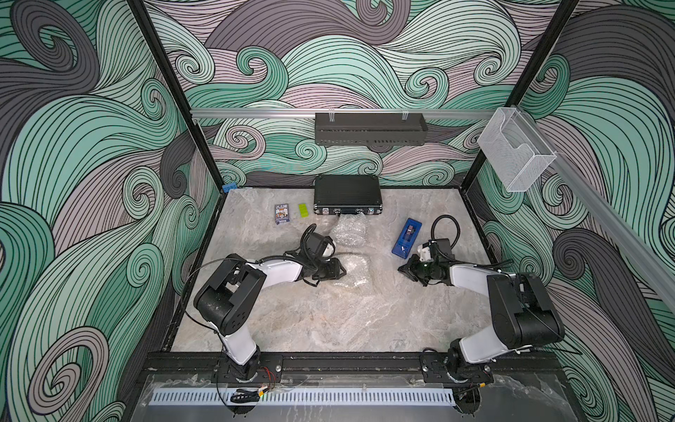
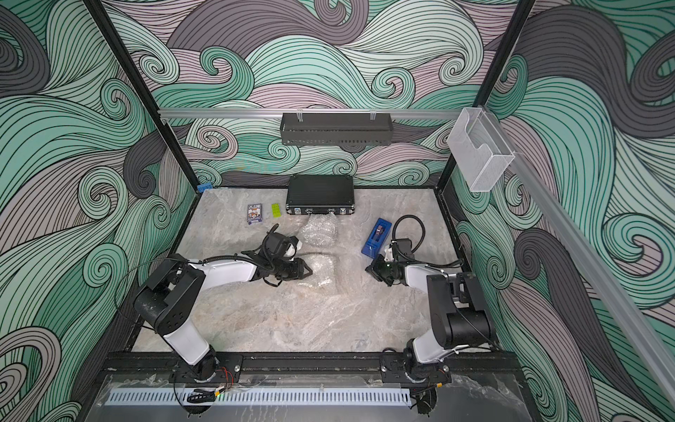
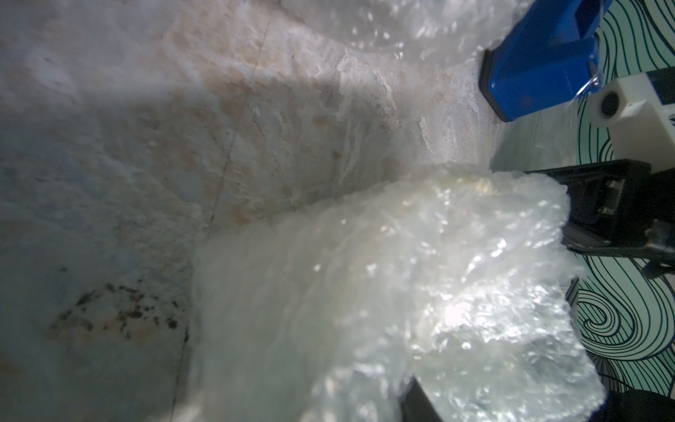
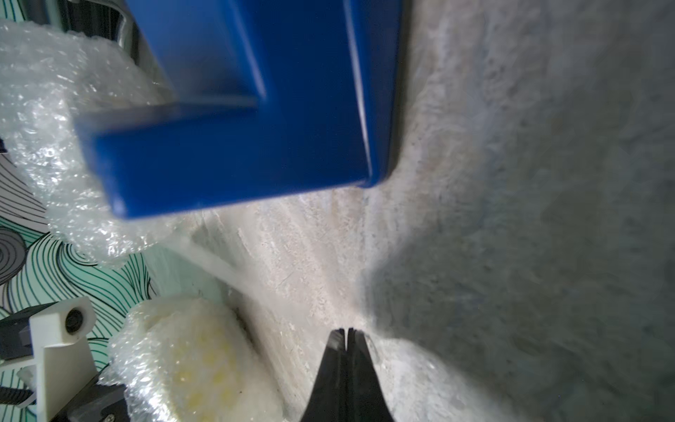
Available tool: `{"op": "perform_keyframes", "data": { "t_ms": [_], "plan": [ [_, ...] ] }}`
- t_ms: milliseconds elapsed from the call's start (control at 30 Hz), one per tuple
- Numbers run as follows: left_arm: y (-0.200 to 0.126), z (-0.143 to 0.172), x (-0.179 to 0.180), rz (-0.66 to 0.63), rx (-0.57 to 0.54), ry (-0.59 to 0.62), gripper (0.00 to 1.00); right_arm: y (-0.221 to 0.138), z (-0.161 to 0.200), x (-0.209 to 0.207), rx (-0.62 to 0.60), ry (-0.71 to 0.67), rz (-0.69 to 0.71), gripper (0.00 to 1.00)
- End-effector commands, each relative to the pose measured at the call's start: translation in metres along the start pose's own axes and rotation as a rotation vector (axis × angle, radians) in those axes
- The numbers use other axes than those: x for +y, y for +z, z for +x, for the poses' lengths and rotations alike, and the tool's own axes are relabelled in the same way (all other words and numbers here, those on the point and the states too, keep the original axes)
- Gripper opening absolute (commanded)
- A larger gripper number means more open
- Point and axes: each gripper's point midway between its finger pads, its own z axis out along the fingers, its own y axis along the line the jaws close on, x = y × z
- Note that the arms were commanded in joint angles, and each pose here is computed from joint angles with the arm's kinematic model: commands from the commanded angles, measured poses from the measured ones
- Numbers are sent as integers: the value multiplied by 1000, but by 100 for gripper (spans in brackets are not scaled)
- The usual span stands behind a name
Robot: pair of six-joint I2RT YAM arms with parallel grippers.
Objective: Wrap bowls in bubble wrap
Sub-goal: Tear off the tape using the Tape Cutter.
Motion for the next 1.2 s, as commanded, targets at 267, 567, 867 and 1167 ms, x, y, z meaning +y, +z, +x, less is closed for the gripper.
{"op": "perform_keyframes", "data": {
  "t_ms": [267, 567, 867, 1167],
  "plan": [
    [1, 6, 3, 5, 22, 1, 37, -6, 45, -47, 108, 64, 163, 0],
    [1, 6, 4, 4, 21, 0, 37, -11, 49, -50, 105, 87, 161, 0],
    [0, 6, 3, 7, 21, 2, 37, -17, 48, -44, 90, 61, 137, 0],
    [0, 4, 0, 15, 17, 3, 37, -80, 31, 58, 52, -95, -81, 0]
  ]
}}
